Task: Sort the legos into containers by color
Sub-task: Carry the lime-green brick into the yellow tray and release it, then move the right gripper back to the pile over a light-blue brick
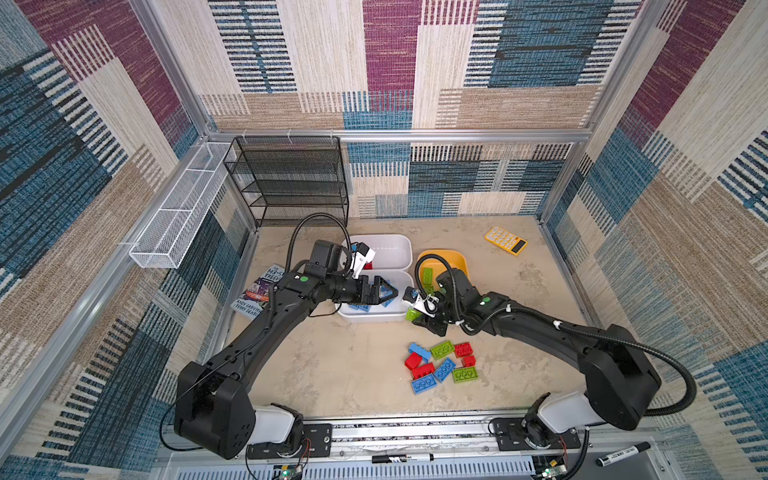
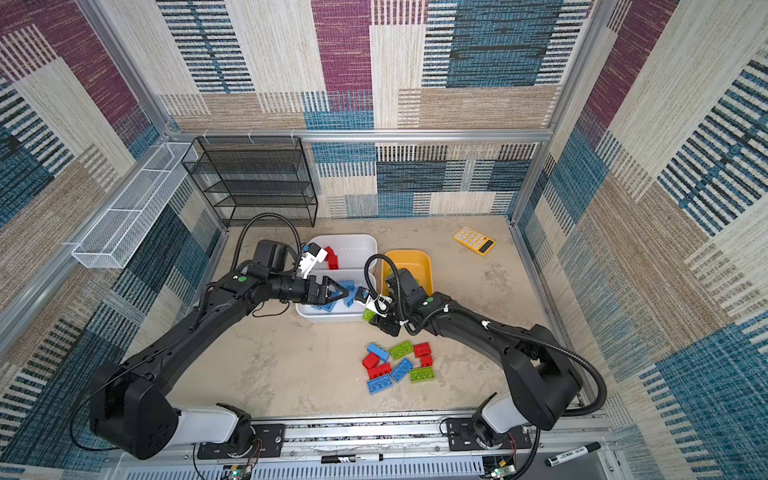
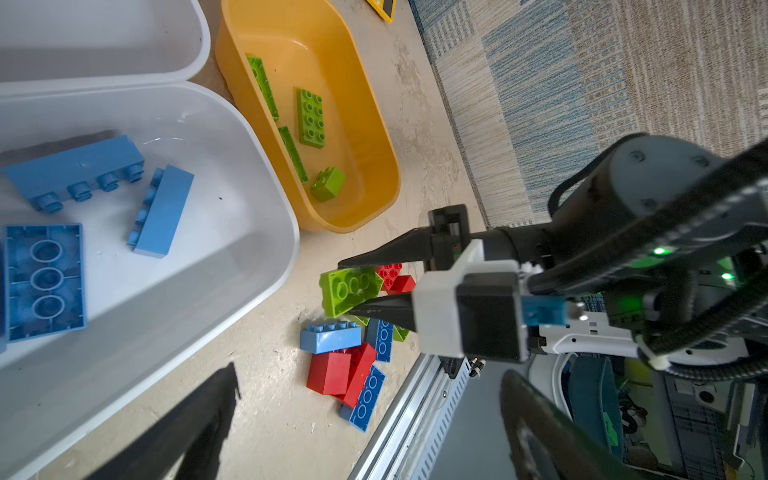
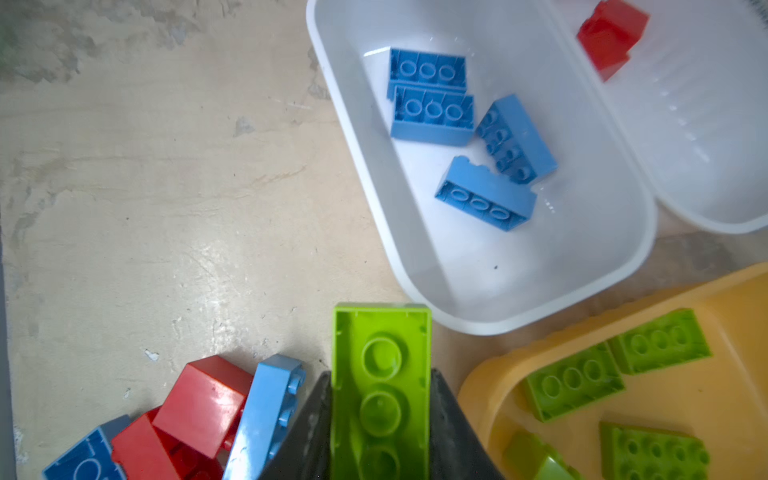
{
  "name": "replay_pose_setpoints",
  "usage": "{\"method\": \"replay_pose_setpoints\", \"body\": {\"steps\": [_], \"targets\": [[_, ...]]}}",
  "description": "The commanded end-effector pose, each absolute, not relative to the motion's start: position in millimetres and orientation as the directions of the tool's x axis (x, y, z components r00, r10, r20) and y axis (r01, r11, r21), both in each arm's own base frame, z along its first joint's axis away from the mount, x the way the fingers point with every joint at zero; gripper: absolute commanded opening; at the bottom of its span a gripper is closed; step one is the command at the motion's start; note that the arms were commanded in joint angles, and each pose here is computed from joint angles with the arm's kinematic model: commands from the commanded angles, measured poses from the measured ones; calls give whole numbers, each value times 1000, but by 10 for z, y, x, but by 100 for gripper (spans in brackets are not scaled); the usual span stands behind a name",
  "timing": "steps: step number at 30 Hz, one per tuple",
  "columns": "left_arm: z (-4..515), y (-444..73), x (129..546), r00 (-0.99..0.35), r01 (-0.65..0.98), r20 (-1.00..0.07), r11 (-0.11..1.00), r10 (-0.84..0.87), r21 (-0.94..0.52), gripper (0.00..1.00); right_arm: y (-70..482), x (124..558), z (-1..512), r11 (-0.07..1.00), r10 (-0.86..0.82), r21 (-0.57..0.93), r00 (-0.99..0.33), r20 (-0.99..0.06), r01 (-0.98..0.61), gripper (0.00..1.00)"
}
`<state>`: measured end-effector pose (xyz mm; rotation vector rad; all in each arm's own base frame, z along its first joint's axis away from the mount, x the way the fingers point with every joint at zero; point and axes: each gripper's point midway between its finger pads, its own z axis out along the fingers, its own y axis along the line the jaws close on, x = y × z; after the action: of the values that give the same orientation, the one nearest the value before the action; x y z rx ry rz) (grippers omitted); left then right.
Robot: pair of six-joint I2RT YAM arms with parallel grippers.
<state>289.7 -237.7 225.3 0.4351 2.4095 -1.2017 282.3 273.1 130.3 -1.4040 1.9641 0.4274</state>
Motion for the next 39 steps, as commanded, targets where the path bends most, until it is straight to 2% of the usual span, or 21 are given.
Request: {"method": "replay_pose_setpoints", "body": {"steps": [1, 5, 10, 17, 22, 23, 26, 29, 33, 39], "targets": [[2356, -2406, 2922, -854, 468, -513, 553, 83, -689, 99, 2517, 3026, 1474, 446, -673, -119, -245, -698, -887, 32], [2363, -2397, 2944, -855, 464, -514, 552, 72, -693, 99, 2225, 3446, 1598, 534, -641, -157, -277, -716, -831, 32], [2370, -2391, 2953, -853, 463, -518, 552, 64, -694, 99, 2016, 3978, 1498, 610, -620, -173, -329, -712, -773, 32], [2363, -2361, 2961, -852, 455, -522, 559, 47, -693, 99, 1924, 4640, 1162, 669, -627, -208, -392, -673, -713, 34], [2356, -2330, 2959, -851, 449, -524, 566, 37, -691, 99, 1968, 4864, 910, 680, -620, -182, -425, -659, -711, 37], [2362, -2326, 2959, -850, 451, -526, 567, 36, -689, 99, 1974, 4885, 875, 678, -624, -180, -429, -653, -712, 41], [2360, -2300, 2962, -851, 447, -525, 573, 35, -687, 99, 2003, 4839, 931, 665, -625, -170, -417, -660, -727, 60], [2347, -2276, 2958, -853, 442, -520, 576, 34, -687, 99, 2070, 4663, 1084, 642, -605, -119, -406, -685, -757, 71], [2316, -2234, 2958, -860, 431, -508, 584, 36, -688, 99, 2160, 4274, 1292, 623, -552, -10, -430, -714, -782, 73], [2292, -2129, 2969, -866, 417, -500, 596, 30, -686, 99, 2467, 3276, 1347, 517, -577, 104, -436, -691, -849, 75]]}}
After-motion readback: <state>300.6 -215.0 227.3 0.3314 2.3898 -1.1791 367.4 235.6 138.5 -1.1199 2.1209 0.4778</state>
